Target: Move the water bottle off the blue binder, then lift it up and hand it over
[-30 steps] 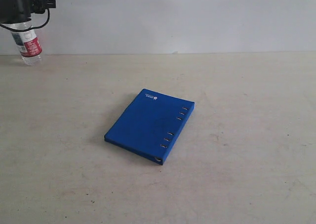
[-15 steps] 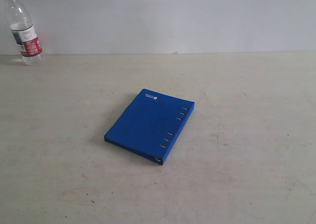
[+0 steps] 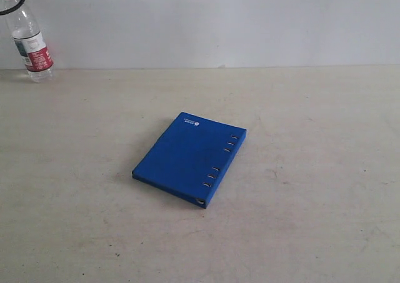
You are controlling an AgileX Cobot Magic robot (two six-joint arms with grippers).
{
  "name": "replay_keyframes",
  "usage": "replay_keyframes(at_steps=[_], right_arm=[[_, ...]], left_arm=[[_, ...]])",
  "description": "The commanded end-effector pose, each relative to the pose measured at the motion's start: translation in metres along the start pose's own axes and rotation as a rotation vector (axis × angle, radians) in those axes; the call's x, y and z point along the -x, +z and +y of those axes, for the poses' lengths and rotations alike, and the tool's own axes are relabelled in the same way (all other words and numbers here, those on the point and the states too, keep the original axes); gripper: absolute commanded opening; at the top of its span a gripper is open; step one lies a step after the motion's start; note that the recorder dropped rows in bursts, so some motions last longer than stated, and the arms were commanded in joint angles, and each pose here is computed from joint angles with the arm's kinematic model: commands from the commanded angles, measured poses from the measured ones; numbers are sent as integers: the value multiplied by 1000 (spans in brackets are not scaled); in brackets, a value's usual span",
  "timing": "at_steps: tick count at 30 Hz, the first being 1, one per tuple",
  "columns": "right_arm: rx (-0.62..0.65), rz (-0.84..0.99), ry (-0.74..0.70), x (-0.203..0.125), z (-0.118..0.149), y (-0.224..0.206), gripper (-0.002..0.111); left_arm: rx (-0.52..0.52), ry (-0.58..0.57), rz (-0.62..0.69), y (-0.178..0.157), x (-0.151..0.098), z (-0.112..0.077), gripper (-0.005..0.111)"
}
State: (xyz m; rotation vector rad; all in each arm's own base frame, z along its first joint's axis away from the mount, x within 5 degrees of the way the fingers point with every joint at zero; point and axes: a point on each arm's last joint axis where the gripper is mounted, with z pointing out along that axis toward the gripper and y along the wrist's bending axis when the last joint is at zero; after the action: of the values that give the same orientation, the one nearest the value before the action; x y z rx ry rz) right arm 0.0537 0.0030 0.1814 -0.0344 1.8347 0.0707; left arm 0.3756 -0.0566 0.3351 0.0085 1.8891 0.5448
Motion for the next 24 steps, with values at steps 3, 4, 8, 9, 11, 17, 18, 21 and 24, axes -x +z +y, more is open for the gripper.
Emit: replay_keyframes(at_steps=[3,4,8,9,11,17,18,21,24], right_arm=[[-21,-68,-201,6,-1,-1,1],[-21,-70,-191,7,-1,-1,1],[-17,-100,-176,9,-1,-1,1],[1,-125,-85,11,1,-1,1],[52,-180,160,17,3,-2,1],[179,-149,725,18,10,-3,1],[184,-145,740,18,10,-3,1],[200,-141,800,18,11,-3,1],[213,-134,849,18,12,-3,1]], left_arm=[[-62,-121,-30,-55,-11,30,66],[-74,-126,-34,-63,-16,33,66],[-152,-120,-53,-89,-36,43,66],[-180,-118,-60,-95,-41,44,66],[-264,-113,-81,-106,-50,41,65],[-729,-120,-117,-137,-86,7,58],[-803,-120,-105,-140,-94,0,54],[-986,-110,-60,-149,-116,-17,40],[-1008,-97,18,-147,-138,-24,27]])
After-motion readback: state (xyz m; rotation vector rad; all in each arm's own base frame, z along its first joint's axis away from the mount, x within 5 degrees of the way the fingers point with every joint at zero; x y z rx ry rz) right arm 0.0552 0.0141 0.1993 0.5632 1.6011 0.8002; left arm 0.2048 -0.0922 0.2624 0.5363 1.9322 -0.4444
